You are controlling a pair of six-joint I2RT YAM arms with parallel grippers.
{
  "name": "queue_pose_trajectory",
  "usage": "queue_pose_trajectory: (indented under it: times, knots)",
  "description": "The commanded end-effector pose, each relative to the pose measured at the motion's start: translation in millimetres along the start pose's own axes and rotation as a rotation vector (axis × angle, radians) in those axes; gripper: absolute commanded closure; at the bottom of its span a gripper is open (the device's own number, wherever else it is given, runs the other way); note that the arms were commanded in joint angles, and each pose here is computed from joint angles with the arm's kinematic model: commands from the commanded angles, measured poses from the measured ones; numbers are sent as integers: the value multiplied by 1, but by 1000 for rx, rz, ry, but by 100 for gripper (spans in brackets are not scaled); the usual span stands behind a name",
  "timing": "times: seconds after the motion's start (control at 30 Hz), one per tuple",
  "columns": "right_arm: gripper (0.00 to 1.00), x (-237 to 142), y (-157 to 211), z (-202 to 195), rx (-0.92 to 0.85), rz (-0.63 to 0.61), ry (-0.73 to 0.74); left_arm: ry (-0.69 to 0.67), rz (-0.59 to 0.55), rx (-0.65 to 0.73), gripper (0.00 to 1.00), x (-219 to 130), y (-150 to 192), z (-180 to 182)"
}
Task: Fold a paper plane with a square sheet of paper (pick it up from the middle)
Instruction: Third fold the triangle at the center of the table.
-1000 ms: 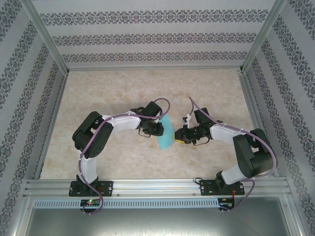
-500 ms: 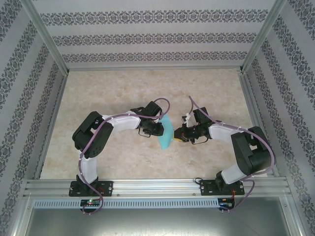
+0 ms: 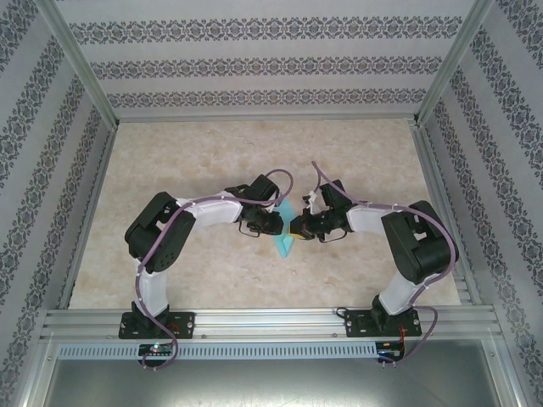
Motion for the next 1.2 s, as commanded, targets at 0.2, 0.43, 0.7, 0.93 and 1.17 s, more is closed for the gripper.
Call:
queue_pose_trajectory:
  times: [0.2, 0.43, 0.7, 0.93, 1.17]
  knots:
    - [95, 9, -5, -2, -25, 5, 72, 27, -24, -5, 75, -23, -2, -3]
    - [95, 13, -5, -4, -26, 18, 92, -4, -55, -14, 75, -37, -12, 12]
    - [94, 15, -6, 0, -35, 25, 93, -44, -42, -47, 75, -26, -19, 39]
    - [94, 15, -6, 1, -39, 22, 98, -44, -13, -46, 74, -15, -21, 44]
    - [94, 16, -7, 3, -45, 22, 95, -38, 10, -52, 74, -9, -18, 46]
Point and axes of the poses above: each hand's point on the last joint's axis, 136 mm out from that joint toward the fingers, its own x axis out along the fingers, its own z axis along the line the jaws close on, y = z × x, the point moved 3 cm from there along -x, back along the fingers, and after that the axes turned 9 degrees about x, right-handed, at the moved point
